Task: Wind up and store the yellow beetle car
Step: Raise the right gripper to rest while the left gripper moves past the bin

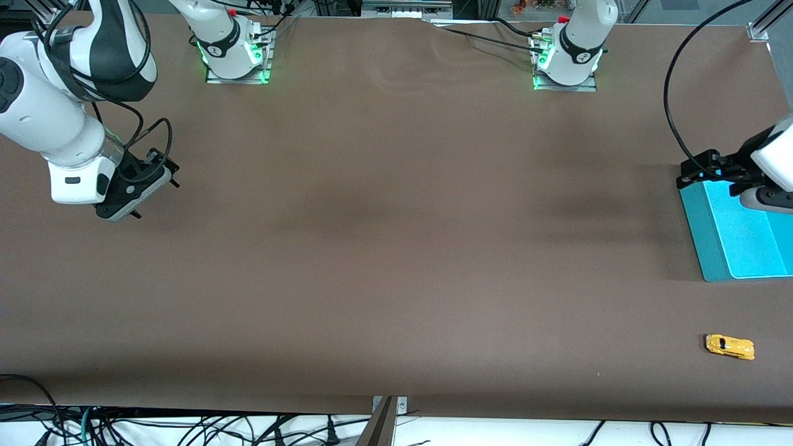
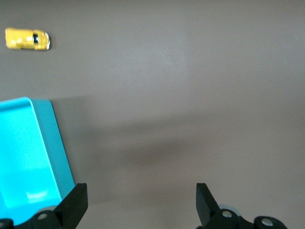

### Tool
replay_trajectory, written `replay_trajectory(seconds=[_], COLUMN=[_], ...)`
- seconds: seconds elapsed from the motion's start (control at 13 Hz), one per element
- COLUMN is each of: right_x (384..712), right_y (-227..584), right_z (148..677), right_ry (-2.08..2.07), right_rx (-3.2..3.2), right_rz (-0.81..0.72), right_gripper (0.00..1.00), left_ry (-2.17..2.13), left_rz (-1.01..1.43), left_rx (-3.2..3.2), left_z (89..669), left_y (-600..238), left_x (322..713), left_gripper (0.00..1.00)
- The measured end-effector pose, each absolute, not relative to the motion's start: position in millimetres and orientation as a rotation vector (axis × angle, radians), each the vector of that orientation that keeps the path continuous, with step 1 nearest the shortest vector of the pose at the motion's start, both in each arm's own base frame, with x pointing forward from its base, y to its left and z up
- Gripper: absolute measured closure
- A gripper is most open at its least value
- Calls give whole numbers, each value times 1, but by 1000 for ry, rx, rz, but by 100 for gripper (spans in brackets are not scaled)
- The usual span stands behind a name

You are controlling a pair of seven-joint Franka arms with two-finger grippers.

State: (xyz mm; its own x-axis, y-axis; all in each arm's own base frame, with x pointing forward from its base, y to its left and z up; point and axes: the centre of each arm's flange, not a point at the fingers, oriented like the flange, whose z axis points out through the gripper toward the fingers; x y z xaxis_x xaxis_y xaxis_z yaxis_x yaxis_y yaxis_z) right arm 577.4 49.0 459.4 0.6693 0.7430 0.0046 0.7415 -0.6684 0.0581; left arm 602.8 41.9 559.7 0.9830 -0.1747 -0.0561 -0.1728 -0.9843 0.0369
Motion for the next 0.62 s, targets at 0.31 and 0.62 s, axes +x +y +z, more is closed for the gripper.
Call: replay_trajectory(seconds=[0.31, 0.62], right_x=[573, 565], right_y=[50, 68], right_z=[467, 480], right_ry=[1098, 899], right_rx=[2882, 2943], right_rz=[37, 40], right_gripper=[0, 0], left_ry=[-496, -795], left_rz=[-77, 2], left_rx=[3066, 3019], left_z=[549, 543], left_y=[66, 100], left_x=[625, 660], left_gripper=[0, 0])
